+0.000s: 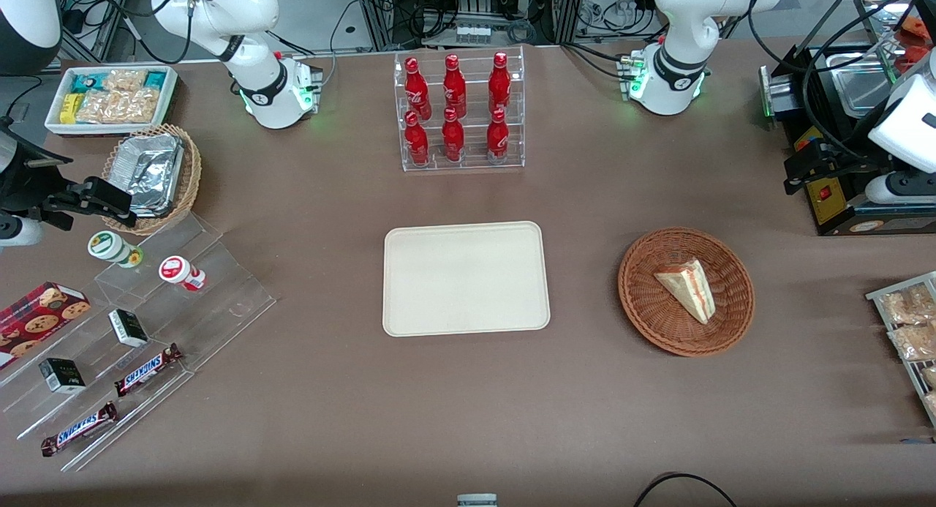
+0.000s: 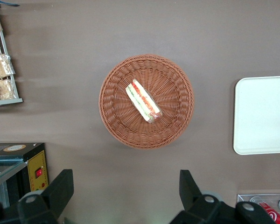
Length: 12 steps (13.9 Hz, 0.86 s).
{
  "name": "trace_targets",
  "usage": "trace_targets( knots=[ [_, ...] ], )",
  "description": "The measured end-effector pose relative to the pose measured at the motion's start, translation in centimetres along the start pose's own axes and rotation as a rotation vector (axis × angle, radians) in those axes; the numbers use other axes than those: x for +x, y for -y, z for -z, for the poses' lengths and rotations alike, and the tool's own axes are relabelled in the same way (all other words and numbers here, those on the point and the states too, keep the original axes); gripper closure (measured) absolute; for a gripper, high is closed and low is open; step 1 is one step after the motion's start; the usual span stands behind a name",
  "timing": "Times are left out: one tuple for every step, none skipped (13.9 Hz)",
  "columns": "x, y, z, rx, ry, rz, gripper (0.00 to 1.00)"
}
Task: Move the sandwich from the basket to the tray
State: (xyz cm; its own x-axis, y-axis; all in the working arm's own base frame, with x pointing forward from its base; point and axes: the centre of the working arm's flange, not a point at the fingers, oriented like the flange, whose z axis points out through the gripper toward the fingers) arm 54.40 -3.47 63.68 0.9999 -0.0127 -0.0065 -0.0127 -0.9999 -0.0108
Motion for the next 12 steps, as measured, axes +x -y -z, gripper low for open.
trace_targets(
  knots=[
    [0.0, 0.0, -0.1, 0.0, 0.004, 0.0, 0.0],
    [-0.1, 0.0, -0.1, 0.001, 0.012, 0.0, 0.0],
    [-0.2, 0.0, -0.2, 0.001, 0.017, 0.0, 0.0],
    [-0.2, 0.1, -0.2, 0.001, 0.018, 0.002, 0.0],
    [-0.2, 0.2, -0.4, 0.002, 0.022, 0.003, 0.0],
    [-0.1, 0.3, -0.9, 0.003, 0.033, 0.005, 0.0],
    [0.0, 0.4, -2.0, 0.004, 0.048, 0.006, 0.0],
    [0.2, 0.4, -3.6, 0.004, 0.057, 0.008, 0.0],
    [0.5, 0.5, -5.5, 0.004, 0.06, 0.014, 0.0],
    [0.8, 0.5, -7.8, 0.005, 0.059, 0.031, 0.0],
    [1.0, 0.4, -10.2, 0.005, 0.049, 0.061, 0.0],
    [1.1, 0.4, -12.6, 0.004, 0.035, 0.094, 0.0]
  ],
)
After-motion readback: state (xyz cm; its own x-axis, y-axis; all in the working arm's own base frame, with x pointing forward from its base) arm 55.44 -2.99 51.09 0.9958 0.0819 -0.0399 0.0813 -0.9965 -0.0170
